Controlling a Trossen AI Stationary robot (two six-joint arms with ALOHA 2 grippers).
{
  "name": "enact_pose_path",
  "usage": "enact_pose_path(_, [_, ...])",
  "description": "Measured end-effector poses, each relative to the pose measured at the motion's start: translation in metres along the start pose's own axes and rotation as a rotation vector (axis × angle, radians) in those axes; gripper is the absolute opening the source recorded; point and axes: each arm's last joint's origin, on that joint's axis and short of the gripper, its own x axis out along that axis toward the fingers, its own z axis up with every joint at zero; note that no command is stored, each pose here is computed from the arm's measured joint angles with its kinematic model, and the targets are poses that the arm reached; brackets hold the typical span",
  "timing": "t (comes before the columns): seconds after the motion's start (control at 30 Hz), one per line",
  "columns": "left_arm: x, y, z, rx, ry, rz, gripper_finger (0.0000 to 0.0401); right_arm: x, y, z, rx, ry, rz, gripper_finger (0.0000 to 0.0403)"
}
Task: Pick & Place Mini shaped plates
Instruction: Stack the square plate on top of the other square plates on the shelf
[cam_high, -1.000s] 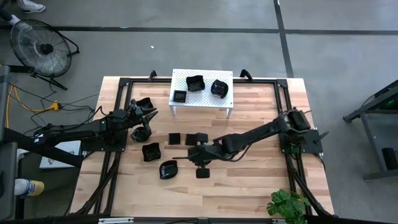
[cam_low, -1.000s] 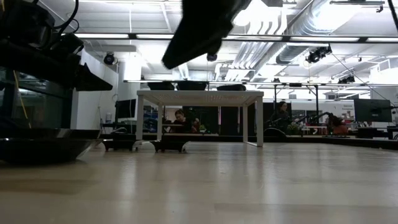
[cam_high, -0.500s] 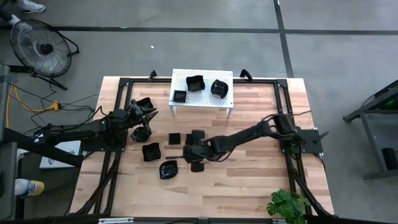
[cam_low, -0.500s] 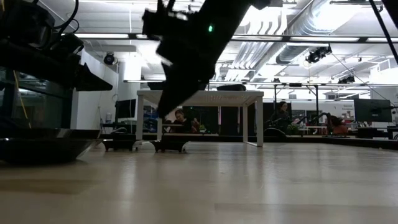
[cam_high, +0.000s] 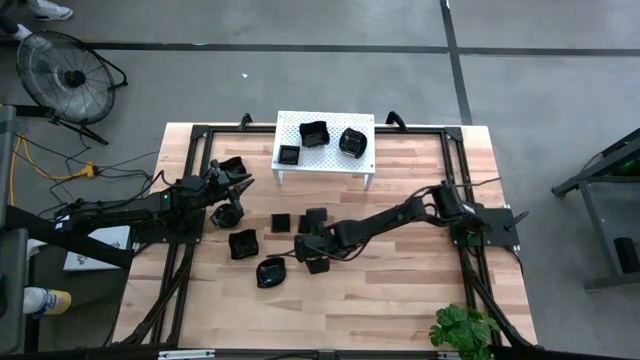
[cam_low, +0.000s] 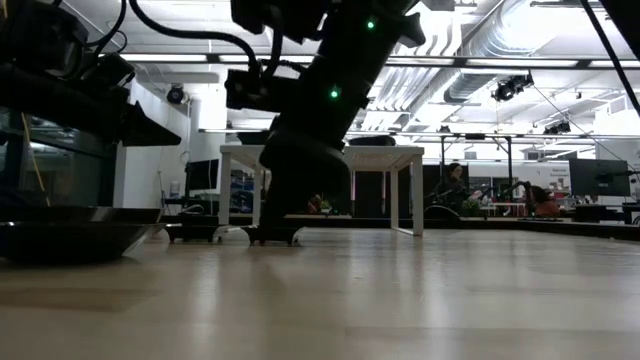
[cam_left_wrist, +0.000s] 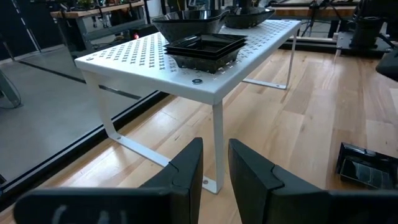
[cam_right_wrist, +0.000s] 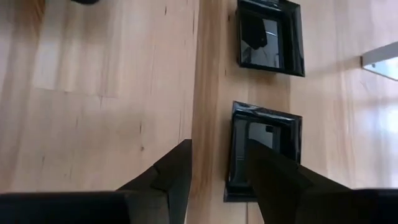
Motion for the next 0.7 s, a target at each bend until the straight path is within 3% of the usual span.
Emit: enact_pose_path(0.7, [0.000,0.000,0.000,0.000,0.000,-0.001,0.0073,0.015,-0.008,-0.006,0.008,0.045,-0.012,0.0138])
